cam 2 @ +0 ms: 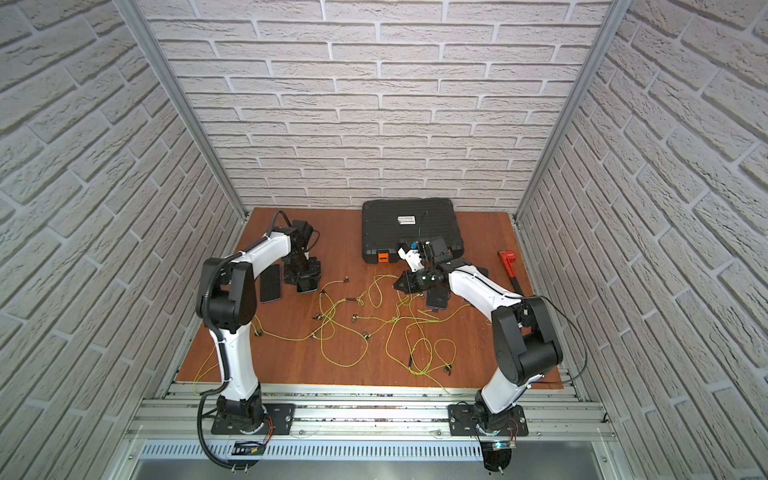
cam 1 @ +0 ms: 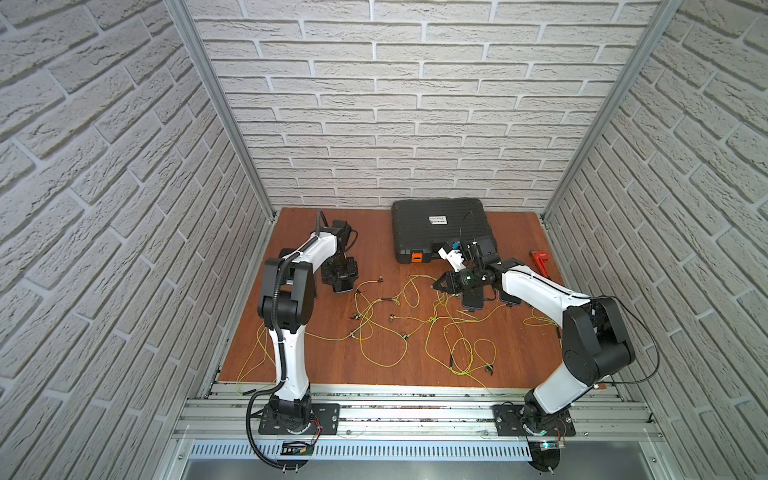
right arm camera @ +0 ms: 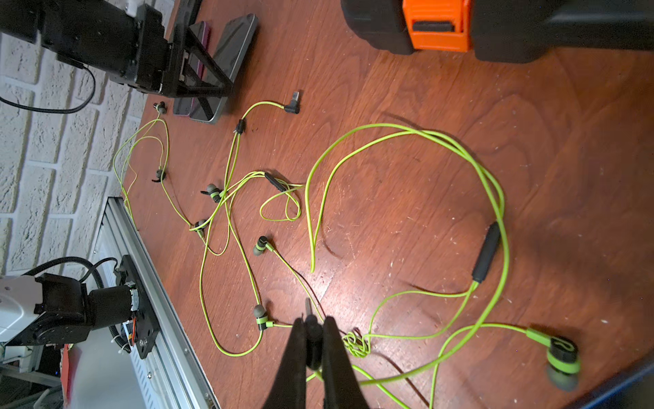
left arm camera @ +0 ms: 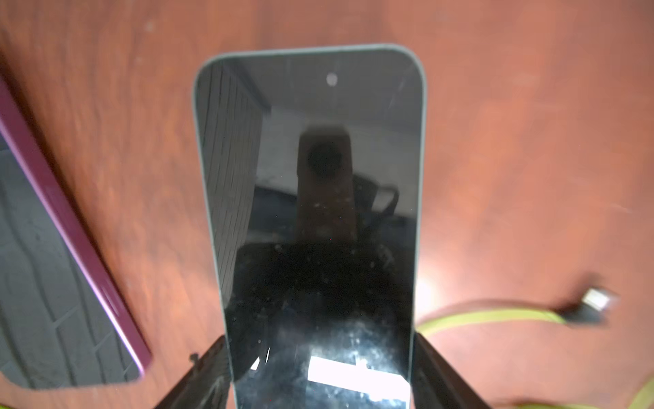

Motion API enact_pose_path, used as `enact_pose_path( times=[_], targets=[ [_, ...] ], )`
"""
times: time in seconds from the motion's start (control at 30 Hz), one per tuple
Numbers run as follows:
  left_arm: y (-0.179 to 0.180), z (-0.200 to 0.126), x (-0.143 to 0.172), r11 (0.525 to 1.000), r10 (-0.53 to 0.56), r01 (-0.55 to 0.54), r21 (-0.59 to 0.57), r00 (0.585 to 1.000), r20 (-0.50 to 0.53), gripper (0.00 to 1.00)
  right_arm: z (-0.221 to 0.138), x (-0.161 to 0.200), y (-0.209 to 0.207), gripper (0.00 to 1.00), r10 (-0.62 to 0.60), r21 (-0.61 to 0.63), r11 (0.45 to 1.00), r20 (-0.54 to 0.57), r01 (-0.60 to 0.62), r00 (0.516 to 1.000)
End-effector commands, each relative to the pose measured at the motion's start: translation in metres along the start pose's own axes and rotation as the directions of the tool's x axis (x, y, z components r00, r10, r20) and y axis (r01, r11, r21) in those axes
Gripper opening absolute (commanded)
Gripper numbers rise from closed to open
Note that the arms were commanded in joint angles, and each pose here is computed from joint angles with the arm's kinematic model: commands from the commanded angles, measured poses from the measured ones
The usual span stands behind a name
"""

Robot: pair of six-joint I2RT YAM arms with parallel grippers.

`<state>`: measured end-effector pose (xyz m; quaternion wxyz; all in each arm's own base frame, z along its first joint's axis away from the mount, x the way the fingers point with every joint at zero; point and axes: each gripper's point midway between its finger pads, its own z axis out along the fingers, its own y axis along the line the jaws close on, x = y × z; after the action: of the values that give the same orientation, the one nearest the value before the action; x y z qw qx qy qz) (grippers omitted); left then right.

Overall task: Plug wired earphones into phones
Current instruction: Pick up the phone at the center of the board.

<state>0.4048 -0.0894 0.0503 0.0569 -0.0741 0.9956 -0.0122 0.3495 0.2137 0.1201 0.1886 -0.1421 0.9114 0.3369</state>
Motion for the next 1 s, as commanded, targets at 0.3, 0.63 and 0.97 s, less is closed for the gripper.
enact_pose_path(
  times=[0.3,0.63,0.97],
  targets=[
    [-0.004,0.005,0.0,0.999,-0.027,0.028,-0.038,0.999,0.027,0.65,0.022,-0.013,0.031,0.06,-0.092,-0.055,0.994,0.018,0.093,0.996],
    [0.009,0.037,-0.005,0.994,-0.004,-0.002,-0.108,0.999,-0.054,0.84,0.019,-0.01,0.03,0.06,-0.108,-0.033,0.994,0.006,0.108,0.994],
    [0.01,0.048,-0.014,0.994,-0.091,0.088,-0.067,0.995,-0.041,0.92,0.024,-0.01,0.027,0.06,-0.099,-0.036,0.994,0.006,0.099,0.995]
  ],
)
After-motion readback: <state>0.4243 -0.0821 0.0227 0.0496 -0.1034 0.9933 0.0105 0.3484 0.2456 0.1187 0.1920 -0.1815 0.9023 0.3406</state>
